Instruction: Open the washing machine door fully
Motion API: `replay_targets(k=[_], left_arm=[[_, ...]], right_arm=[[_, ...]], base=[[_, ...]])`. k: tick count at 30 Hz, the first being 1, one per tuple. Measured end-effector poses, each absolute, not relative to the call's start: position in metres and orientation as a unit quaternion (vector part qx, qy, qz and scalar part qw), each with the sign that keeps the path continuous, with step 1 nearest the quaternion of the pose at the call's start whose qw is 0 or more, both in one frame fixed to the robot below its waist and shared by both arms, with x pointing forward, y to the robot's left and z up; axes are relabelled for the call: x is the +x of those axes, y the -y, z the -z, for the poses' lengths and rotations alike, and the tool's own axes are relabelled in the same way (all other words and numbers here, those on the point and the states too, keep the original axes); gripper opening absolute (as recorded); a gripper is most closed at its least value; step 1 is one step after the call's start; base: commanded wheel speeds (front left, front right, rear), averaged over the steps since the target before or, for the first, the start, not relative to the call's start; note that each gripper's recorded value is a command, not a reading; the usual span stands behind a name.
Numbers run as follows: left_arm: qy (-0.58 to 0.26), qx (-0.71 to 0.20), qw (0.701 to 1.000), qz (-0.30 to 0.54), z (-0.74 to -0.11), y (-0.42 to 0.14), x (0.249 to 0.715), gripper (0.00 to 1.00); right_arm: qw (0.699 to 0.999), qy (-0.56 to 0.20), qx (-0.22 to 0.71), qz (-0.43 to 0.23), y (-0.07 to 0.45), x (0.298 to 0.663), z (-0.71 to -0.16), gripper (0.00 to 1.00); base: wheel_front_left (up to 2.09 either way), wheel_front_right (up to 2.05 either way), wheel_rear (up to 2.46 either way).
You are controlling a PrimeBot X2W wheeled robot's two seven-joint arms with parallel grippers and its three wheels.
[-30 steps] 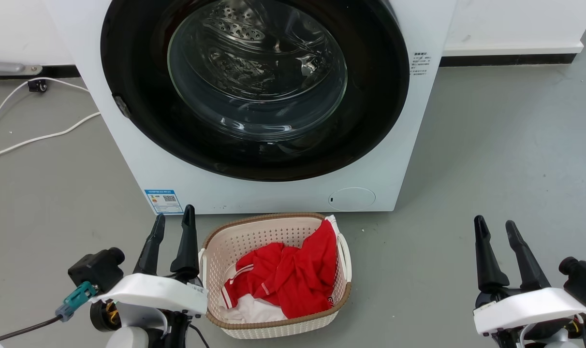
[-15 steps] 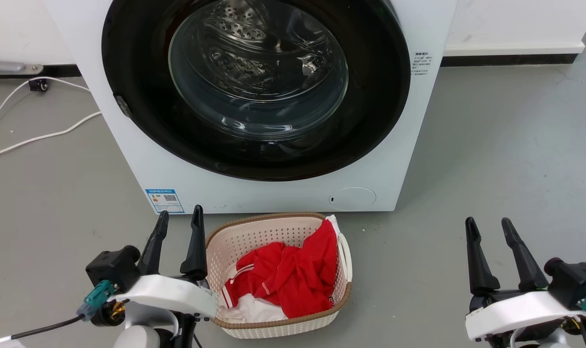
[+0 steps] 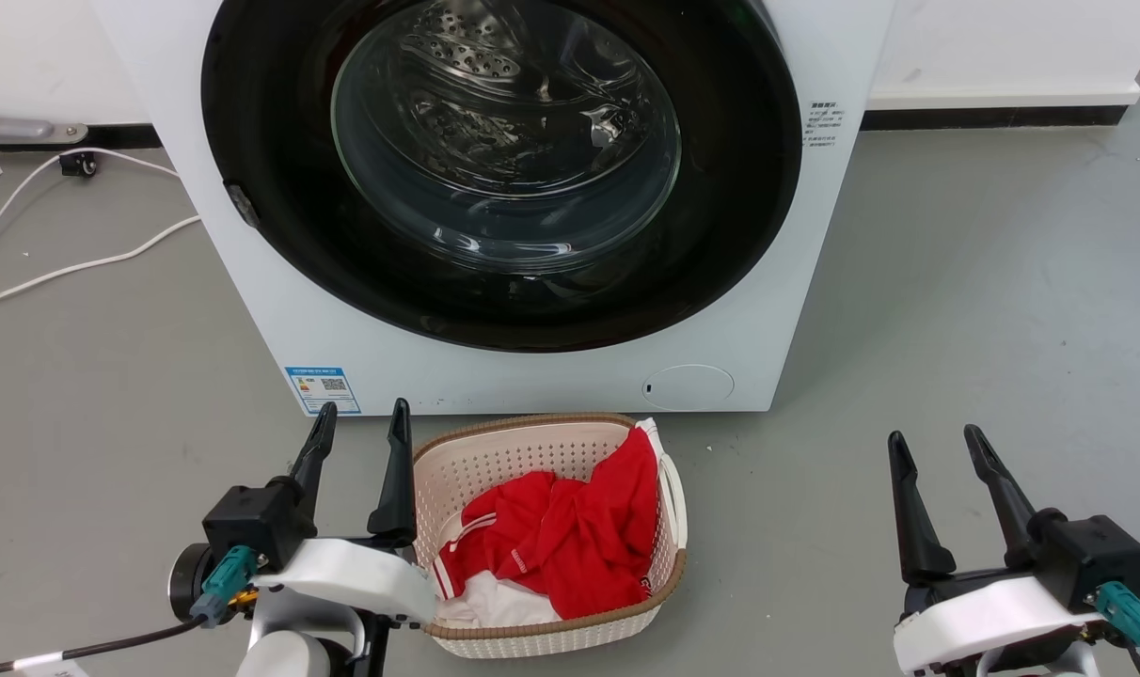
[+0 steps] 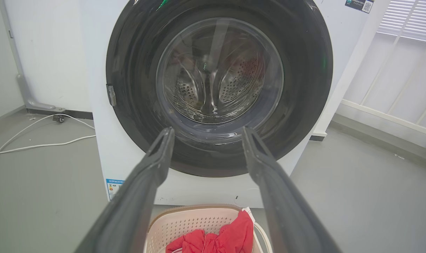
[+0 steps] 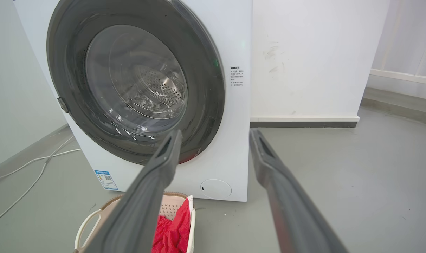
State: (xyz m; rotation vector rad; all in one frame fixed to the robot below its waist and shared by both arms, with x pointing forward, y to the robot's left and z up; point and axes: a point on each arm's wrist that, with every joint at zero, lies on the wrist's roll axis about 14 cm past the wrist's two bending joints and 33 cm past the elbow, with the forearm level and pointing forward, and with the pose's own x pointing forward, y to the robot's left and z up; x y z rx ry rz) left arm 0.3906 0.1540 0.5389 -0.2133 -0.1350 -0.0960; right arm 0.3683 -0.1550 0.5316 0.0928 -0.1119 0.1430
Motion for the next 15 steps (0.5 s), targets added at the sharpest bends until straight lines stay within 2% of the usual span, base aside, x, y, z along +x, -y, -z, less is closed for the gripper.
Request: replay_targets(k=[15], left_arm=[[0.082,-0.044,0.994,0.056,-0.5428,-0.1482,0.3909,1.00]], right_arm=[[0.995,0.061,-0.015,-0.084,0.1486,0.3674,-0.5319,1.00]], base=[[0.00,0.00,0.00]])
